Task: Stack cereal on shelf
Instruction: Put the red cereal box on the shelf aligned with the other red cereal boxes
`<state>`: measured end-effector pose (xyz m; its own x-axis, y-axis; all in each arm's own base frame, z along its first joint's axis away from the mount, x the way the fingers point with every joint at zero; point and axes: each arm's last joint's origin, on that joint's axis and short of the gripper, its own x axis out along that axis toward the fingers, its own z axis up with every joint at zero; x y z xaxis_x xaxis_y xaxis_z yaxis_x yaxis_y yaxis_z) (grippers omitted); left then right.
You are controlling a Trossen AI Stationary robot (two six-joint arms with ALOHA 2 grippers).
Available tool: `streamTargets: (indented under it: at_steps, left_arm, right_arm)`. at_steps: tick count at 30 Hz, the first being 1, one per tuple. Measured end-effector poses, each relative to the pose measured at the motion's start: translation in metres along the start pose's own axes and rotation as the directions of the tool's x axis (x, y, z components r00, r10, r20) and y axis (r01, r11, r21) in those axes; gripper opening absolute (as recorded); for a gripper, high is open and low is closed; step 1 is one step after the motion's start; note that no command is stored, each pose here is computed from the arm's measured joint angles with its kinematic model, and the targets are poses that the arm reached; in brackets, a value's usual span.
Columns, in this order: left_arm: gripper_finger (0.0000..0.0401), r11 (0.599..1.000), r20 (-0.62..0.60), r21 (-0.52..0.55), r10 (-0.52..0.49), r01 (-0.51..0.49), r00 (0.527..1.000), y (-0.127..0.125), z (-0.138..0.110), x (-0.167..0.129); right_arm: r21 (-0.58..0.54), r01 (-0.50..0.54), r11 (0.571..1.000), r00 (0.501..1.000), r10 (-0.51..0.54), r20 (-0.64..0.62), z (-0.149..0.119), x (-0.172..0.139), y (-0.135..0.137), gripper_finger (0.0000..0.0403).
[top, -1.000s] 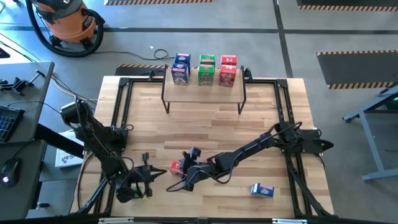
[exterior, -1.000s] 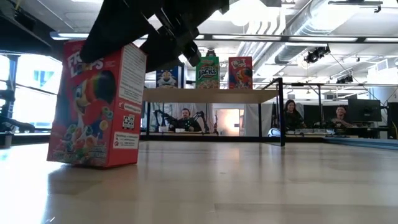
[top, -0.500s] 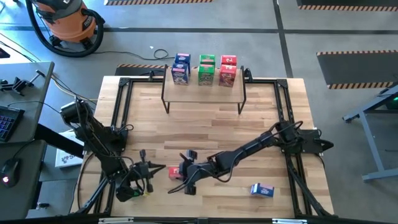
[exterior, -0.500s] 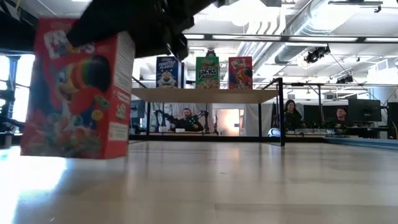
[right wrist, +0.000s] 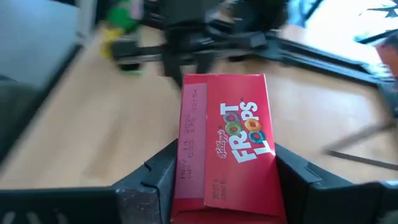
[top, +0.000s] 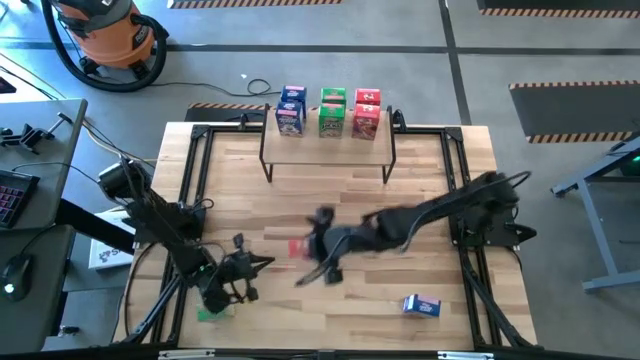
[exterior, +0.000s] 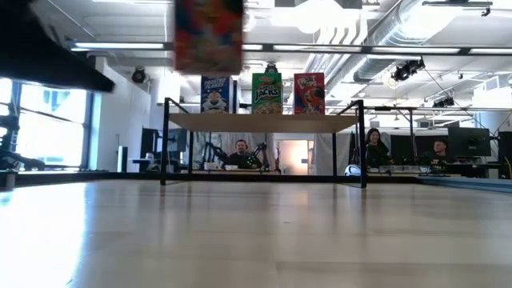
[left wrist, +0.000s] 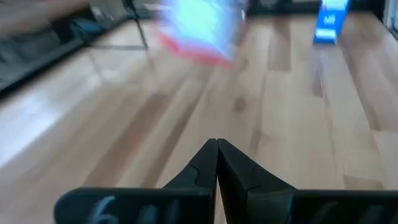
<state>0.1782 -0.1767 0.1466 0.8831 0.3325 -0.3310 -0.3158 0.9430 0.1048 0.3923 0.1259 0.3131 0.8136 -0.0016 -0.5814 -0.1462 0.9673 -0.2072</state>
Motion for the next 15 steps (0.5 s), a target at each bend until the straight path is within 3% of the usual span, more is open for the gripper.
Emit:
streamTargets:
  at_steps: [4, 8, 15]
  left_arm:
    - [0.0, 0.984, -0.05, 0.007, -0.177, 0.178, 0.983, 0.007, 0.01, 0.028]
    - [0.0, 0.923, 0.05, -0.008, -0.385, 0.386, 0.922, 0.027, 0.023, 0.055]
    - [0.0, 0.845, 0.144, -0.014, -0.527, 0.534, 0.838, 0.075, 0.037, 0.094]
  right_arm:
    - [-0.072, 0.055, 0.996, 0.996, -0.059, -0.061, 0.001, -0.048, -0.041, 0.0165]
    - [-0.097, 0.081, 0.992, 0.992, -0.09, -0.09, -0.004, -0.092, -0.084, 0.0165]
    - [-0.072, 0.117, 0.991, 0.987, -0.124, -0.106, -0.027, -0.159, -0.154, 0.0165]
